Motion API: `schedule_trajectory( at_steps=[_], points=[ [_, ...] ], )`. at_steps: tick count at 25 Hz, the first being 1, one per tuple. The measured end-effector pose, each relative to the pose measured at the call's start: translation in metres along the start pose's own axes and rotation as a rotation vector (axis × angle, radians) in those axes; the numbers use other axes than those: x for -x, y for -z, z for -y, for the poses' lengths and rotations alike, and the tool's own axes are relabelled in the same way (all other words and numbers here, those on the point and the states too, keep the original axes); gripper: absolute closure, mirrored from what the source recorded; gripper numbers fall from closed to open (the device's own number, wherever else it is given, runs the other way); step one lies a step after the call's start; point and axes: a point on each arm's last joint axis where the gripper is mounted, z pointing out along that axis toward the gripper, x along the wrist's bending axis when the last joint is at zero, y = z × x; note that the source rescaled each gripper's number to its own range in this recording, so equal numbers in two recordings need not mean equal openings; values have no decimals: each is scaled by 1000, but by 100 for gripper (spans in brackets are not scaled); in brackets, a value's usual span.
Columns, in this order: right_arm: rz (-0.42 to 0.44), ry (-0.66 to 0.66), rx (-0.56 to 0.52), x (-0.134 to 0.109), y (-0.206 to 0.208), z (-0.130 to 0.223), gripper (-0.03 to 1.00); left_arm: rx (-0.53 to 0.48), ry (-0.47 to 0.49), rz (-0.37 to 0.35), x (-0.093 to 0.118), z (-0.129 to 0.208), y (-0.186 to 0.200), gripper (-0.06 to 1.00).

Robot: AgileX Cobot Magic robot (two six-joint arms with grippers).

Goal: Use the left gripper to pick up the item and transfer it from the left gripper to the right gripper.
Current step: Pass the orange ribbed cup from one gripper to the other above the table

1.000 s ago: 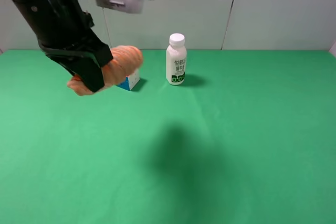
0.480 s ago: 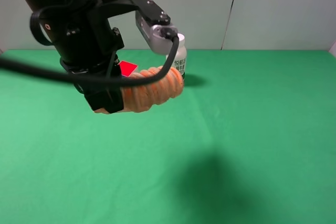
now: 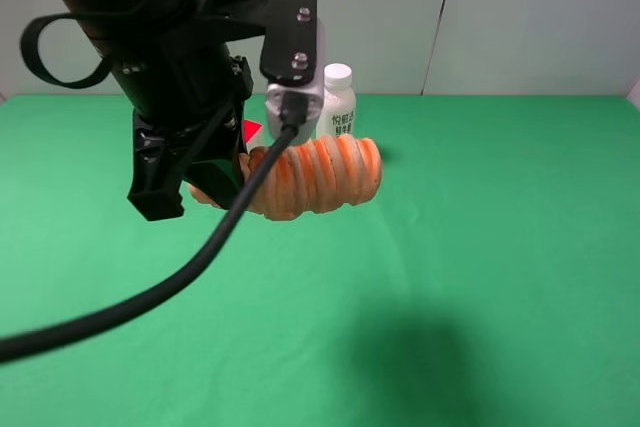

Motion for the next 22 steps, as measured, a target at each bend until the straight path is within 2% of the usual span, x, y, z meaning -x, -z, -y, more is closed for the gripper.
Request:
schedule_trajectory(
  at_steps=[4,8,10,14,16,22],
  points=[
    [-23,-27,2,-2,0,0,-3,8,-114,-11,-1,-1,0,93],
    [-61,-120,-17,-5,0,-7,-3,22,-134,-29,-3,-2,0,93],
    [-96,-174,-61,-8,-5,-17,-3,26,-138,-34,-3,-3,0,93],
    [-240,-275,-168,-19,-28,-34,-3,33,-139,-44,-4,-3,0,93],
    [-321,-307,-190,-25,-39,-43,-3,39,-140,-51,-4,-4,0,93],
    [-490,-342,-217,-35,-71,-63,-3,58,-141,-77,-7,-6,0,93]
  ],
)
